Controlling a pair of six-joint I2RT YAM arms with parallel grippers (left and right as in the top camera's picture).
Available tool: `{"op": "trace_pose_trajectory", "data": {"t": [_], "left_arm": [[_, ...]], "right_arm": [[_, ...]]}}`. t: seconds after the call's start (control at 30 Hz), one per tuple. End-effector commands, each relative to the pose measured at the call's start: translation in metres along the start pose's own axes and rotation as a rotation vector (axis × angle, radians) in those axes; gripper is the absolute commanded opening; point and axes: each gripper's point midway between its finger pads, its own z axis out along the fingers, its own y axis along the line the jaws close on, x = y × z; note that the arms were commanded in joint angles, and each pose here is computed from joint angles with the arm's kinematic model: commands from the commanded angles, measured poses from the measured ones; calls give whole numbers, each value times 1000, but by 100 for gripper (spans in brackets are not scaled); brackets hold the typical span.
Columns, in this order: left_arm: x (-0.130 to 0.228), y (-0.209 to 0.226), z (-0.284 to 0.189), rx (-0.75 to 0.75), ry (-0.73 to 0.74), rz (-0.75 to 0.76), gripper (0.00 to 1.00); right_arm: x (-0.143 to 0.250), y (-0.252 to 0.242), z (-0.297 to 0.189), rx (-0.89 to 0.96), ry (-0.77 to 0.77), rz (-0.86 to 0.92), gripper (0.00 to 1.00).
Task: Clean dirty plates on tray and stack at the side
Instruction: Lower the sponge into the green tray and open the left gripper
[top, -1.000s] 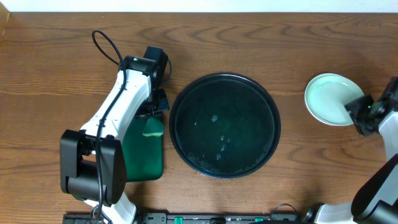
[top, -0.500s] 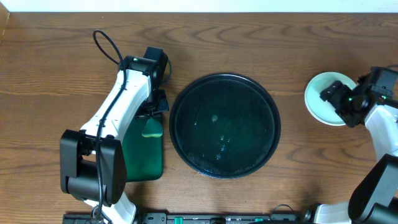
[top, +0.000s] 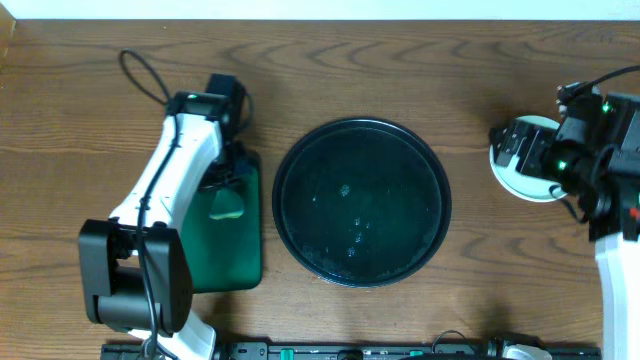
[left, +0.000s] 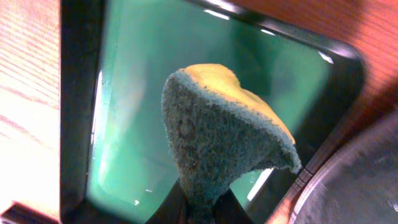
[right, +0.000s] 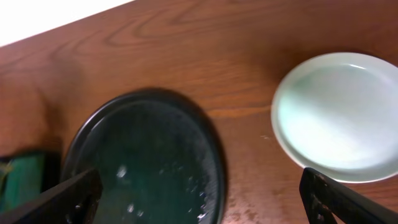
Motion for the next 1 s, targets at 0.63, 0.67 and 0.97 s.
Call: {"op": "trace_pose_trajectory", "data": {"t": [0.63,0.67,0.97], "left_arm": [[19,8,65,65,91,8,17],[20,9,65,64,93,9,31],[18,8,64,68,85,8,67]], "right_arm": [[80,91,-72,-231,82,-259,99],[81,91,-73,-232,84,-261,99],[82,90,-73,-232,85,-284,99]]}}
